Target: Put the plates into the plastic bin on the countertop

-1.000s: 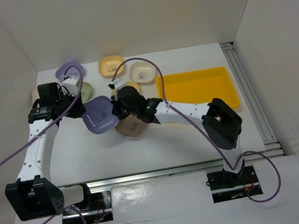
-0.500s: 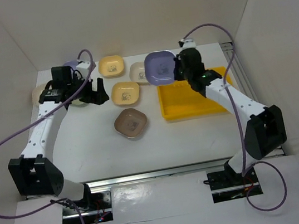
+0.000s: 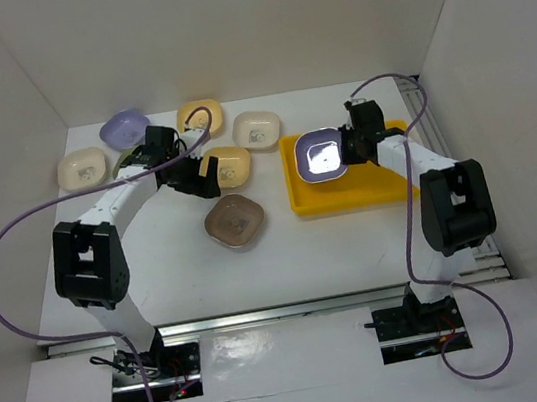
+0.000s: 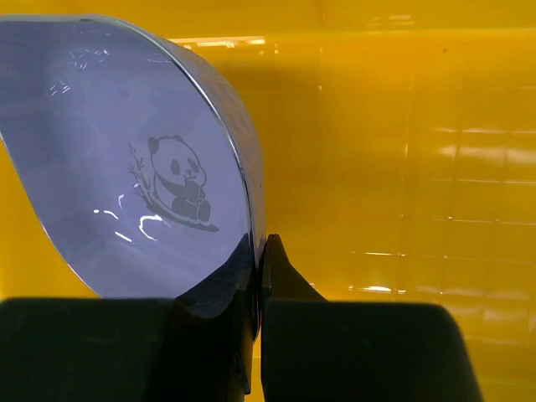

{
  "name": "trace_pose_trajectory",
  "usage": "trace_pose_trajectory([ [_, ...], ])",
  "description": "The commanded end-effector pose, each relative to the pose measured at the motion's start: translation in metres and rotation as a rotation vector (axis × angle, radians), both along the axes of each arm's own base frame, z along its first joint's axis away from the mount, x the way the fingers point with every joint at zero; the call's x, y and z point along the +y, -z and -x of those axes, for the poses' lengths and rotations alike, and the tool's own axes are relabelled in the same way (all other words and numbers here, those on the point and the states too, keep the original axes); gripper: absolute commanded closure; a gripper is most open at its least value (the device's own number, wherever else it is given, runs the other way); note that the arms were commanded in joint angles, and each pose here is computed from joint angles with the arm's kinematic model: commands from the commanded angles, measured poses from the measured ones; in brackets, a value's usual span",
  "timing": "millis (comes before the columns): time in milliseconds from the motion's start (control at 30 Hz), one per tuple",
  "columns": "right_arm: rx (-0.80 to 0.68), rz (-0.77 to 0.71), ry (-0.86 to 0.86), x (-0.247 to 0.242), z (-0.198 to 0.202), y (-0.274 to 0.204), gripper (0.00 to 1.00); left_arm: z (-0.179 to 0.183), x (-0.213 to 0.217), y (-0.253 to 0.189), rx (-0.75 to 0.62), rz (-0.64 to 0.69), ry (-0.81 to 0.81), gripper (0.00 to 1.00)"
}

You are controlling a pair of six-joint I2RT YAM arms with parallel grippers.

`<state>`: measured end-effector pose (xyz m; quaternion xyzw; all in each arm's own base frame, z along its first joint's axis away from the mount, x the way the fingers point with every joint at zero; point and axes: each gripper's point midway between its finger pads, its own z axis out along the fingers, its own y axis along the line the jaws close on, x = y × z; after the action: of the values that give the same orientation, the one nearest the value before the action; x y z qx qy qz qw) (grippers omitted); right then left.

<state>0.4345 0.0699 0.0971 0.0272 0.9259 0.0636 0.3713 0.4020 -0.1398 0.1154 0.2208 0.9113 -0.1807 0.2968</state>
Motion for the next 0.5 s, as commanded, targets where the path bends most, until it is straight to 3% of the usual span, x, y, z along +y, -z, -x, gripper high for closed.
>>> trace_pose_trajectory([
  [0, -0.009, -0.011, -0.047, 0.007, -0.012, 0.000, 0.98, -0.009, 0.000, 0.005, -0.044, -0.017, 0.038, 0.01],
  [33, -0.010, -0.031, -0.066, 0.012, -0.015, -0.001, 0.88, -0.009, 0.000, 0.011, -0.034, -0.025, 0.047, 0.01],
  [67, 0.001, -0.039, -0.075, 0.014, -0.015, 0.000, 0.36, -0.009, 0.000, 0.015, -0.025, -0.027, 0.048, 0.01],
  [100, 0.001, -0.039, -0.075, 0.014, -0.015, 0.000, 0.20, -0.009, 0.000, 0.020, -0.015, -0.029, 0.048, 0.01],
  [167, -0.023, -0.032, -0.091, 0.024, -0.018, -0.003, 0.15, -0.008, -0.001, 0.028, 0.002, -0.030, 0.063, 0.03],
  [200, -0.046, -0.035, -0.092, 0.024, -0.017, -0.010, 0.00, -0.008, -0.002, 0.028, 0.003, -0.023, 0.068, 0.03],
  [467, -0.265, 0.001, -0.060, 0.041, -0.015, -0.098, 0.00, -0.004, -0.012, 0.038, 0.003, -0.011, 0.104, 0.08],
])
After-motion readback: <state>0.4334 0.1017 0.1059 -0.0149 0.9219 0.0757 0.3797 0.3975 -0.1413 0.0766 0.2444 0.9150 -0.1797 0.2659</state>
